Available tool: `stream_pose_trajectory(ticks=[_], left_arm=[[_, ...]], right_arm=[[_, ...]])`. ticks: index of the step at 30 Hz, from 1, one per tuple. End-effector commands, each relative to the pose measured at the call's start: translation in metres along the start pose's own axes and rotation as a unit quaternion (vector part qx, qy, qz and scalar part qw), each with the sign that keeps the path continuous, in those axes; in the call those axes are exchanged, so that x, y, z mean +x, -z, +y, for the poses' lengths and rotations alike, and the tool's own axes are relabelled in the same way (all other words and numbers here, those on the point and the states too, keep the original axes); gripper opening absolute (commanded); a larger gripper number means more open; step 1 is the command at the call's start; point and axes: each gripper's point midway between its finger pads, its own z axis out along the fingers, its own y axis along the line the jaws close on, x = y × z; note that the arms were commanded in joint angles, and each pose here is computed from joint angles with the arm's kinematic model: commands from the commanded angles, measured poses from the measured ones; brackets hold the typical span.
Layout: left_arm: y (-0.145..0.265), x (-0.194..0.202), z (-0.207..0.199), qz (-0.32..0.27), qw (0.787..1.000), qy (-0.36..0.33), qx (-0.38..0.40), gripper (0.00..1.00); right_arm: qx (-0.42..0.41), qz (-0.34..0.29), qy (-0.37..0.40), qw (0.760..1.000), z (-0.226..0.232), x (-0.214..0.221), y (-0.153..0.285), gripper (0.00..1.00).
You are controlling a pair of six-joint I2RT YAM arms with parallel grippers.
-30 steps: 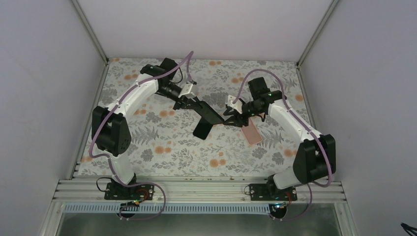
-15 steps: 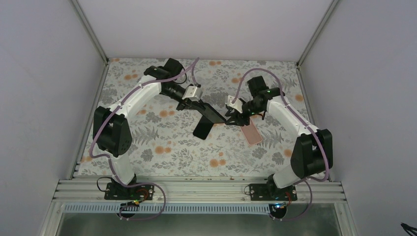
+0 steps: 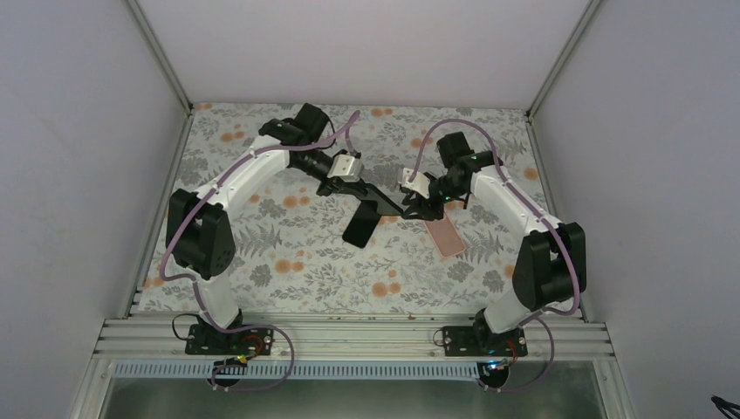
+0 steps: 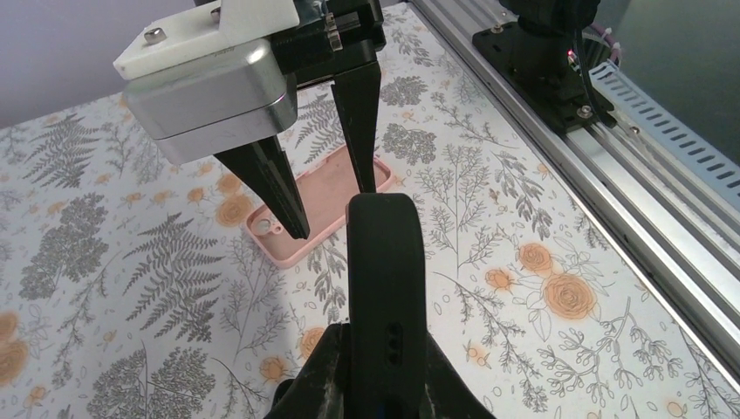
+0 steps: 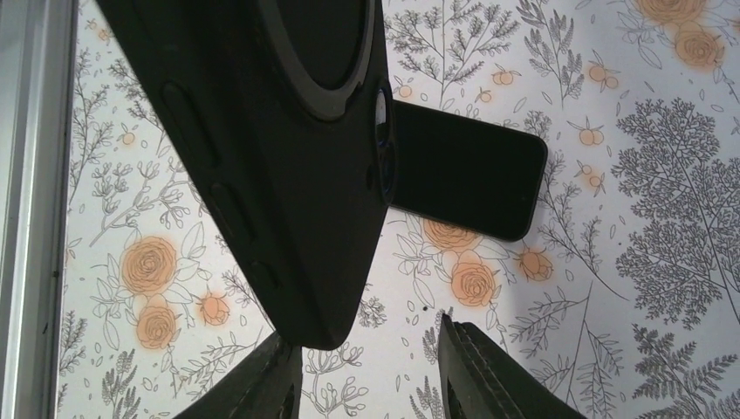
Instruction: Take the phone out of the phone case
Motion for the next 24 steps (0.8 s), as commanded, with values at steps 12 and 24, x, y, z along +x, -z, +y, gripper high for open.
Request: stream_pose_trajectory(ticks=[12,24], left_arm=[[-0.023,-0.046,-0.083,-0.093,0.974,0.142,0.153,0.02],[-0.031,-0.045,-0.088,-0.087,0.97,0.152,0.168,0.02]], right_arm=[[0.266,-0.046,0.072,0.96,-0.124,-0.043,0.061,0.43],[0.299,-0.055,0.072,0.95,-0.137,-0.052,0.075,0.48]])
